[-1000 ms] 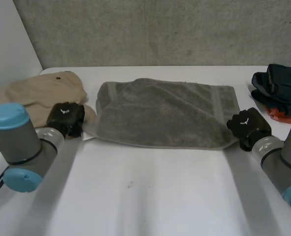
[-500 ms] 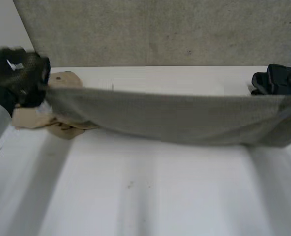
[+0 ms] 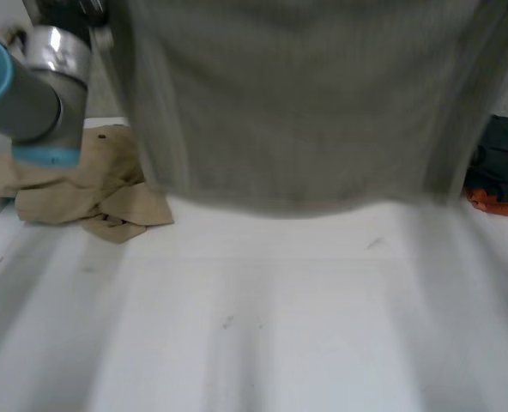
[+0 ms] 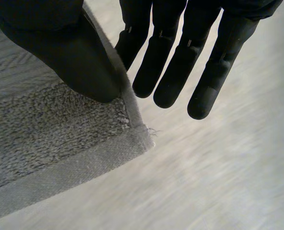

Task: Fold the laundry.

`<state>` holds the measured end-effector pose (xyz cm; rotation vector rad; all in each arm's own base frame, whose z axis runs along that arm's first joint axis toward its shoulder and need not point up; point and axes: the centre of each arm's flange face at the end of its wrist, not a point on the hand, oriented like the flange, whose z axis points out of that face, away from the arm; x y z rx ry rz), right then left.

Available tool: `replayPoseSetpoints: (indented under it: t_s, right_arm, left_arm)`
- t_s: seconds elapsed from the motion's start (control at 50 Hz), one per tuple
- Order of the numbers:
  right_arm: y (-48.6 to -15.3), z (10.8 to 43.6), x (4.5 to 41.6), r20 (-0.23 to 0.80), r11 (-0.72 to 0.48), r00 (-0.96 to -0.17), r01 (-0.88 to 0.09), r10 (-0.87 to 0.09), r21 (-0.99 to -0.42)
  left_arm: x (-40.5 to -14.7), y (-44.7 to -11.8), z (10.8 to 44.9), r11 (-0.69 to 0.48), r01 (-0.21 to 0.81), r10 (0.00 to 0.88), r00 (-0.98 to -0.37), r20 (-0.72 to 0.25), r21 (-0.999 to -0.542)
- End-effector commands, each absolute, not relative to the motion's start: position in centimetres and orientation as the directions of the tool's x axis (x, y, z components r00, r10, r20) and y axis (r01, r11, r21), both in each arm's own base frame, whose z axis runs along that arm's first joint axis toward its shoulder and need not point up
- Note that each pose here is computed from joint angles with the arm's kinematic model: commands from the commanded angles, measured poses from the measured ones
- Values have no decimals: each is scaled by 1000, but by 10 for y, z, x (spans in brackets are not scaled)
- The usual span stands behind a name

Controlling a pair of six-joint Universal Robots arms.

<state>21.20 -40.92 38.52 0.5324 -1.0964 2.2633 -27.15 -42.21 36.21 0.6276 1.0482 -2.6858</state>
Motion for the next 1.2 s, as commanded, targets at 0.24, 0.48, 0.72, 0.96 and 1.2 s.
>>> replayPoseSetpoints:
  t_s: [0.24, 0.48, 0.72, 0.96, 1.2]
  right_arm:
    - [-406, 291, 242, 659, -454, -748, -616, 81, -644]
    - [-385, 157, 236, 675, -106, -676, -679, -296, -727]
    - [-290, 170, 187, 623, 184, -540, -820, -566, -542]
    - [-237, 186, 145, 643, 188, -379, -919, -665, -348]
    - [-333, 175, 171, 707, 66, -597, -780, -380, -623]
  left_arm:
    - [-259, -425, 282, -595, 256, 110, -913, -392, -762]
    - [-251, -370, 157, -223, 372, 307, -851, -427, -901]
    - [-211, -235, 163, 112, 671, 542, -659, -521, -733]
    - [-186, -178, 197, 159, 743, 591, -600, -540, -650]
    - [-218, -276, 180, -32, 672, 437, -657, -615, -740]
